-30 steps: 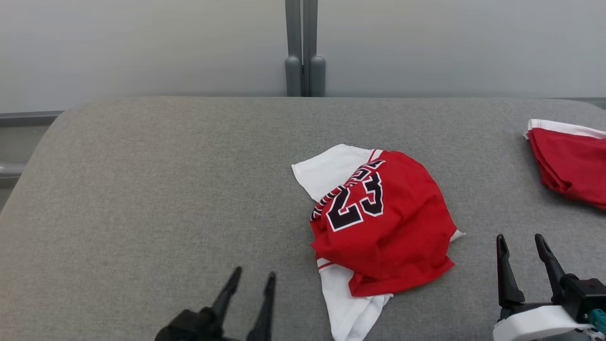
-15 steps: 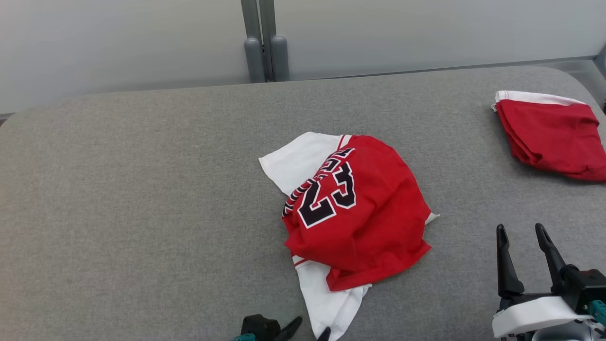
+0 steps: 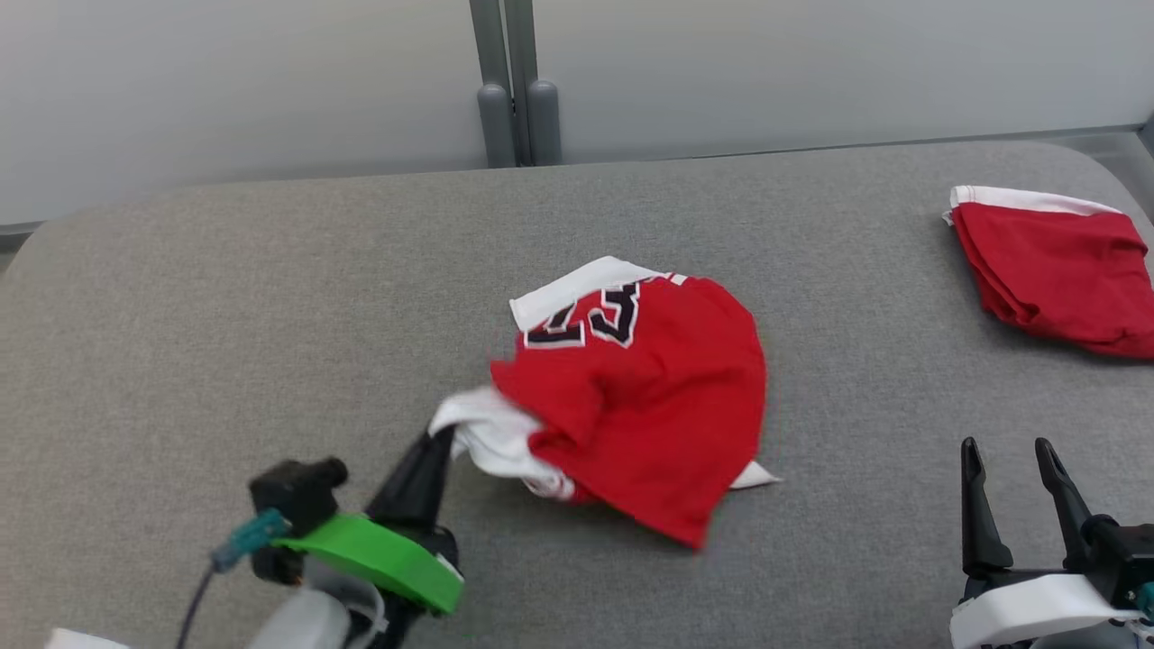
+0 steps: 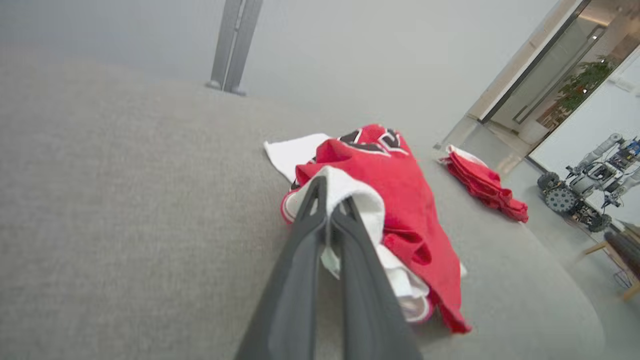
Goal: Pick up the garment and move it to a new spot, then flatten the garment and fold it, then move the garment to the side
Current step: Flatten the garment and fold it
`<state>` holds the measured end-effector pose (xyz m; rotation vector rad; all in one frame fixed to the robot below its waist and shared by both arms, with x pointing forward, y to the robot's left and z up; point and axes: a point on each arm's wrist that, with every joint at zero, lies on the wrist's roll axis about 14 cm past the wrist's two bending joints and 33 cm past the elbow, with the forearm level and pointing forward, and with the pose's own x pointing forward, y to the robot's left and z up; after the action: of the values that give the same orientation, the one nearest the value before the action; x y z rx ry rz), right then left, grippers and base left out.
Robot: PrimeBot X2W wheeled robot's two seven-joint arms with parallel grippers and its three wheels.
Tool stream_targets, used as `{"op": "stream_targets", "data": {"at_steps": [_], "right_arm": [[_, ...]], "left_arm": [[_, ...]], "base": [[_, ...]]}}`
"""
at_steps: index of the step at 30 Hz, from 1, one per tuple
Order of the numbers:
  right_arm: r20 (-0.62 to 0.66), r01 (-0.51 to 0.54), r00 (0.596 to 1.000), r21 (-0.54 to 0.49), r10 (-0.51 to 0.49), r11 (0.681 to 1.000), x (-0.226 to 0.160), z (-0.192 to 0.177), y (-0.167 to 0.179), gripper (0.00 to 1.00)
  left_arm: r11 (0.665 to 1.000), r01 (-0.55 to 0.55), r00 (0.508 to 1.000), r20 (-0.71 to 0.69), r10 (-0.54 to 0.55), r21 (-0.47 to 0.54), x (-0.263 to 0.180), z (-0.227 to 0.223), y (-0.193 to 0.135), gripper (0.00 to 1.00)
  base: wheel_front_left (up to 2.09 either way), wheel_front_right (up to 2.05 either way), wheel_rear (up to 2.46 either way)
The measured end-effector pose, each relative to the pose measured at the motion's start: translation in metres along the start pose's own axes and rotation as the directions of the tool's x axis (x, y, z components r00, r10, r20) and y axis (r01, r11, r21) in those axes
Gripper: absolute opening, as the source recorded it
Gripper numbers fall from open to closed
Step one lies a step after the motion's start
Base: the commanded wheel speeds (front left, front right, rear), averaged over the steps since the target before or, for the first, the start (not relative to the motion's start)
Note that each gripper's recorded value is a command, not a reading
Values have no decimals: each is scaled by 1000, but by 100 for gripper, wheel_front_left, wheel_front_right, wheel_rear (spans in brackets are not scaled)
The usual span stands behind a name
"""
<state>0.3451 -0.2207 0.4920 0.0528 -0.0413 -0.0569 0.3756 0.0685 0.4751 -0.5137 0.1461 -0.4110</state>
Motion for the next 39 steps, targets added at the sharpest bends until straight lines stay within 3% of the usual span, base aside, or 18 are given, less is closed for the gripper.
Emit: {"op": "stream_targets", "data": {"at_steps": [6, 12, 16, 31, 39], "right_arm": [[8, -43, 999, 21, 43, 999, 5, 2, 15, 100], [20, -47, 999, 40, 47, 998, 7, 5, 18, 100], [20, -30, 999, 49, 29, 998, 5, 5, 13, 100], [14, 19, 1000, 53, -20, 998, 0, 3, -3, 100], [14, 27, 1000, 54, -28, 998, -2, 3, -5, 100]], "left_arm": [[967, 10, 944, 316, -93, 254, -2, 140, -7, 0], [922, 30, 904, 383, -190, 387, -2, 208, -30, 0], [890, 54, 902, 360, -238, 452, 3, 221, -44, 0], [844, 158, 866, 340, -368, 512, 18, 251, -89, 0], [792, 231, 866, 252, -433, 565, 29, 256, -123, 0]], "base": [[0, 0, 0], [0, 0, 0], [0, 0, 0], [0, 0, 0], [0, 0, 0]]}}
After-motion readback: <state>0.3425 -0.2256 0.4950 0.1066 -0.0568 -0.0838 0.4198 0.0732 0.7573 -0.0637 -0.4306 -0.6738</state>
